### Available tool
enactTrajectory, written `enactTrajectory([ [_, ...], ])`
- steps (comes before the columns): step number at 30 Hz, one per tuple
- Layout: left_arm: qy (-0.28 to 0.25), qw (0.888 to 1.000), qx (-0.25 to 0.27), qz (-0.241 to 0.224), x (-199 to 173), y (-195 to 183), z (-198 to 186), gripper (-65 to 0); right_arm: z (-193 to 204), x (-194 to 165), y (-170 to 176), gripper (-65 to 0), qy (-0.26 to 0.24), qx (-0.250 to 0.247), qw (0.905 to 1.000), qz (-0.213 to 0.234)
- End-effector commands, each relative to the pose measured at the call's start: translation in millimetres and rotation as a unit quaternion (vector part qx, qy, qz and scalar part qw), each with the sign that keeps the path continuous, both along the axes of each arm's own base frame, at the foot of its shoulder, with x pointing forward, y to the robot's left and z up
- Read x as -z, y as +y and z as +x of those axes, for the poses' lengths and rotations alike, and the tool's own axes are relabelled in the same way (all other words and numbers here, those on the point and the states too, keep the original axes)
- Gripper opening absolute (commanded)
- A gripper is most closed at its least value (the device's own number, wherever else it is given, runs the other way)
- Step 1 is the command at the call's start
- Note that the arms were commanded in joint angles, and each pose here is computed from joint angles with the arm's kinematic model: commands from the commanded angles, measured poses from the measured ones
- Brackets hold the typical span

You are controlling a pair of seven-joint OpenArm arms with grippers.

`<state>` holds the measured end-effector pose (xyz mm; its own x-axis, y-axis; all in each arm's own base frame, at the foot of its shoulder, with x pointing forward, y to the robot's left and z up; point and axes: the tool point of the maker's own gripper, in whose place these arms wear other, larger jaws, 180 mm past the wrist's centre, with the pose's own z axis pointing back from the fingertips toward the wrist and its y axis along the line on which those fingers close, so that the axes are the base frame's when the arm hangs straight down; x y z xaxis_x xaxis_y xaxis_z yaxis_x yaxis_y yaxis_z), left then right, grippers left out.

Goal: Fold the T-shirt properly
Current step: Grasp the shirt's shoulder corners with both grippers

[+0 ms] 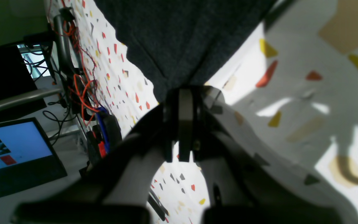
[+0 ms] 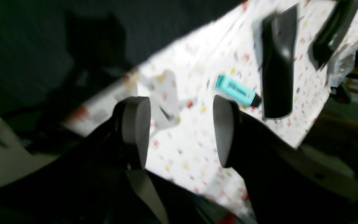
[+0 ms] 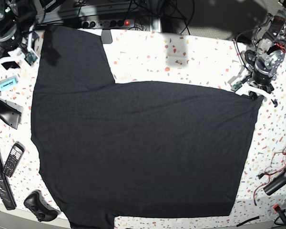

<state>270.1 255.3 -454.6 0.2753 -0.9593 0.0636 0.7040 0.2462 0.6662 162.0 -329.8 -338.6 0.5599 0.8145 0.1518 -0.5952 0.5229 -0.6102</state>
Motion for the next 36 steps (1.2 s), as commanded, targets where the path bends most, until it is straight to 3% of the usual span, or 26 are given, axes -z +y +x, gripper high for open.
enactTrajectory([
  [1, 0.038, 0.999, 0.000, 0.007, 13, 2, -18, -65.0, 8, -7, -6, -33.6, -0.011, -0.014, 0.9996, -0.020],
  [8, 0.035, 0.999, -0.003, 0.006, 13, 2, -18, -65.0, -1, 28, -7, -33.6, 0.024, -0.038, 0.9982, -0.039],
  [15, 0.035, 0.999, -0.006, -0.005, 16, -9, -18, -65.0, 11, 54, 11, -33.6, 0.013, -0.062, 0.9946, -0.082],
  [27, 0.037, 0.999, -0.008, -0.008, 17, -11, -19, -65.0, 26, 61, 40, -33.6, 0.002, -0.088, 0.9941, -0.063],
  [36, 0.037, 0.999, -0.008, -0.008, 17, -11, -19, -65.0, 30, 71, 73, -36.6, 0.006, -0.091, 0.9958, 0.015],
])
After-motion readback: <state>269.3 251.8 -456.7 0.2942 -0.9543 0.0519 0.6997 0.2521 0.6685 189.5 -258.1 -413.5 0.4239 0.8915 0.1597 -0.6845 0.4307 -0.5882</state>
